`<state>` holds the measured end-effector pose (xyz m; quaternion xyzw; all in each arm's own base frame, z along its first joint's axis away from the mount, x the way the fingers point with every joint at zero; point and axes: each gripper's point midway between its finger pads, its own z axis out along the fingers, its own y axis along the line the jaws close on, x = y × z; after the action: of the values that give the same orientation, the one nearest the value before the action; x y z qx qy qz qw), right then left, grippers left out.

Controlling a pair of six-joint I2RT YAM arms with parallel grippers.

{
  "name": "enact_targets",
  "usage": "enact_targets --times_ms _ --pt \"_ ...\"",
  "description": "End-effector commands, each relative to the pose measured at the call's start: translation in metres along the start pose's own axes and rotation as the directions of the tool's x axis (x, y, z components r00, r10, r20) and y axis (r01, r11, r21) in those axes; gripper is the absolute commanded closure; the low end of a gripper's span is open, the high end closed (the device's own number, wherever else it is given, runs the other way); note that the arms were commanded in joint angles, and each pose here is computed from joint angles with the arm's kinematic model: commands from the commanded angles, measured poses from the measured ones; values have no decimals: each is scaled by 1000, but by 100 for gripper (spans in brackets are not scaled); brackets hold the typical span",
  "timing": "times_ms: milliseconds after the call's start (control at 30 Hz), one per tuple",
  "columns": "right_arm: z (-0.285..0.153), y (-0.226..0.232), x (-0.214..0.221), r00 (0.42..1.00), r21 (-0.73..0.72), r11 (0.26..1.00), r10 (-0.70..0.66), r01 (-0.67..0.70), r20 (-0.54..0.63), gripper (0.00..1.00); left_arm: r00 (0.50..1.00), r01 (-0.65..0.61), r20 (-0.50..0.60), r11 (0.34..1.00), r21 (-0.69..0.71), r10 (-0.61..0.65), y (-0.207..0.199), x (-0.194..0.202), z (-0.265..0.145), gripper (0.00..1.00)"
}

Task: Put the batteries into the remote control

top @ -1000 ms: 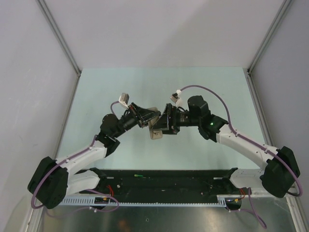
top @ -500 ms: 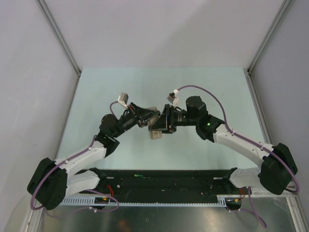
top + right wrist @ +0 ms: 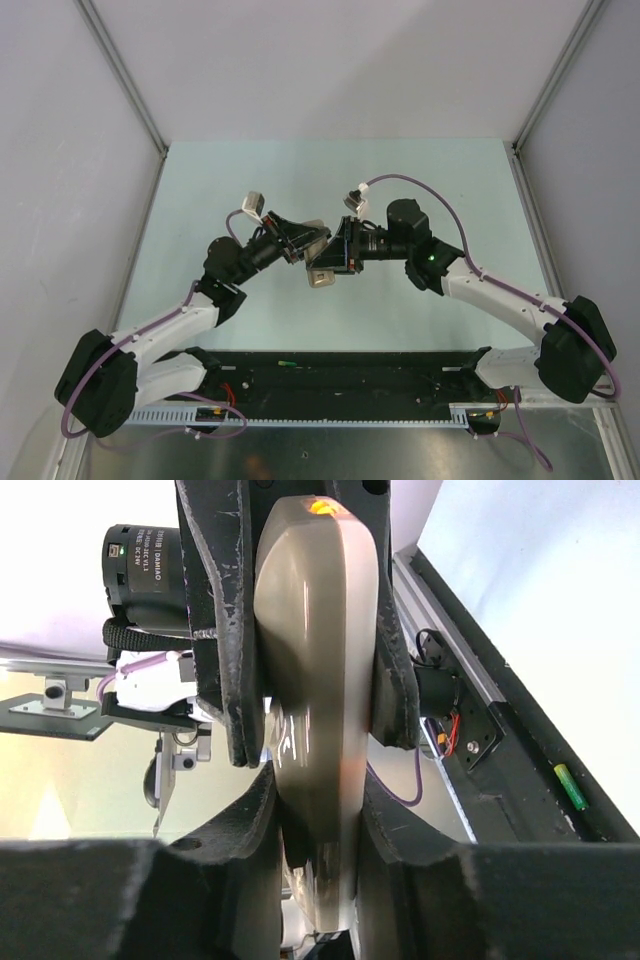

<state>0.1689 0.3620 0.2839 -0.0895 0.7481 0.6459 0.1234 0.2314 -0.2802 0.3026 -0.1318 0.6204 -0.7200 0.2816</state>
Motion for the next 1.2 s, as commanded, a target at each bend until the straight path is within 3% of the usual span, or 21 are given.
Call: enact_targets --times_ms 0,67,100,133,167,333,367,433,467,500,633,700,733,833,867,967,1067,1167 --pt "-1 -18 5 1000 59 998 14 -14 3 67 997 -69 34 991 112 66 -38 -7 -1 100" --pt "-7 -9 1 999 51 998 -32 30 33 43 997 -73 32 992 103 70 -33 -6 -1 100" --pt "-10 -9 -5 997 65 997 -49 45 62 18 996 -89 30 991 95 87 -29 -5 -2 100" --pt "-18 -6 -4 996 87 995 -54 48 70 6 995 -100 33 991 89 98 -26 -6 -2 100" --pt "-23 -5 -8 991 107 990 -103 94 80 0 995 -102 29 992 70 101 -18 -6 -2 100" --pt "-66 -5 -16 956 302 934 -246 190 160 0 979 -197 36 978 -70 200 21 -19 1 100" --pt "-74 -9 -18 942 347 913 -288 215 174 0 978 -198 36 964 -177 207 36 -26 4 100" --pt "-99 -32 -26 914 512 844 -324 162 246 0 930 -347 0 879 -326 367 59 -38 6 100" --pt "-111 -31 -27 893 549 819 -361 166 269 0 919 -367 -42 811 -456 392 68 -45 3 100" --pt "-127 -44 -32 870 637 760 -398 133 292 0 846 -476 -83 677 -561 526 85 -59 2 100" --pt "-164 -69 -39 821 789 613 -472 43 322 0 666 -579 -327 189 -793 670 119 -93 -17 100" --pt "-176 -79 -41 809 834 551 -495 11 316 0 606 -613 -441 36 -789 662 125 -102 -21 100" --pt "-179 -81 -41 808 845 535 -500 5 312 0 582 -593 -496 -81 -801 645 143 -112 -28 100" --pt "-185 -87 -42 804 870 492 -517 -1 294 0 518 -581 -625 -296 -758 584 162 -130 -38 100" --pt "-188 -88 -42 801 877 481 -523 -6 292 0 503 -598 -701 -383 -705 505 185 -131 -43 100" --pt "-193 -91 -40 802 890 456 -532 4 270 0 482 -598 -798 -530 -602 362 222 -133 -55 100" --pt "-196 -90 -39 799 894 448 -541 11 262 0 474 -573 -830 -612 -545 295 240 -137 -65 100" --pt "-197 -89 -40 798 892 451 -545 23 255 0 506 -556 -809 -604 -571 299 245 -140 -65 100"
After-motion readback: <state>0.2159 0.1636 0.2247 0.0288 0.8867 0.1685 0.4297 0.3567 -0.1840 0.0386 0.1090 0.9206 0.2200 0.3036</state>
